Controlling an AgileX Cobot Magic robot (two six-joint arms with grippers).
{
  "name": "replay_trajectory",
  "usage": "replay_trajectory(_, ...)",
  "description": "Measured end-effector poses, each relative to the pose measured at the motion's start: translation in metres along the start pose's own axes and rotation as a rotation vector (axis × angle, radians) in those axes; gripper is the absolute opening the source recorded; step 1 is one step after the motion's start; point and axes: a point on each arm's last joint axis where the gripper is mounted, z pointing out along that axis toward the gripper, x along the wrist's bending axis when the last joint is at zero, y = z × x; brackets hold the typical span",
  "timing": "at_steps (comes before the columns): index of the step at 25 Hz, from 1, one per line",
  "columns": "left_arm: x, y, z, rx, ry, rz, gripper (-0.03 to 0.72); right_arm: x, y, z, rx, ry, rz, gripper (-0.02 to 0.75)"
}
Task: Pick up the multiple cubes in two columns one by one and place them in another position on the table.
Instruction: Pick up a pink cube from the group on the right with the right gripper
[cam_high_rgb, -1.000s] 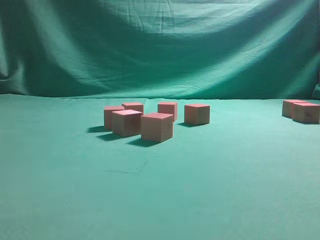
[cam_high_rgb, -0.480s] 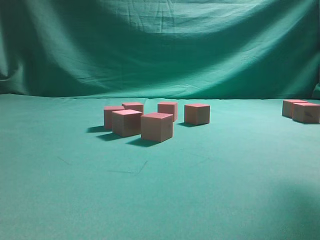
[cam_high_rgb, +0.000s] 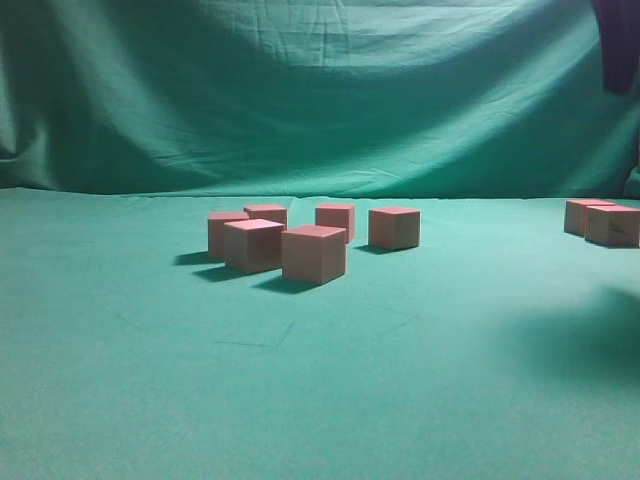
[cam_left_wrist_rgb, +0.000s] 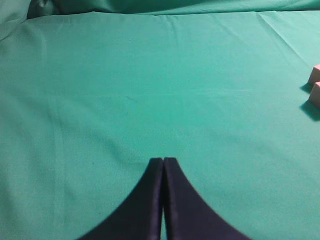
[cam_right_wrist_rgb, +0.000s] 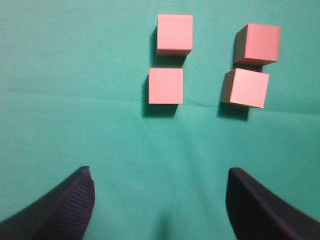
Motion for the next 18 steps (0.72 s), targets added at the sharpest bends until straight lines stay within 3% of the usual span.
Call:
replay_trajectory(7, 0.0, 0.0, 0.0, 0.0, 0.0, 0.0, 0.0, 0.005, 0.007, 0.064, 0.098, -0.001, -0.025, 0.537)
replay_trajectory(18, 0.0, 0.0, 0.0, 0.0, 0.0, 0.0, 0.0, 0.001, 0.017, 0.108, 0.046, 0.005, -0.016, 0.537)
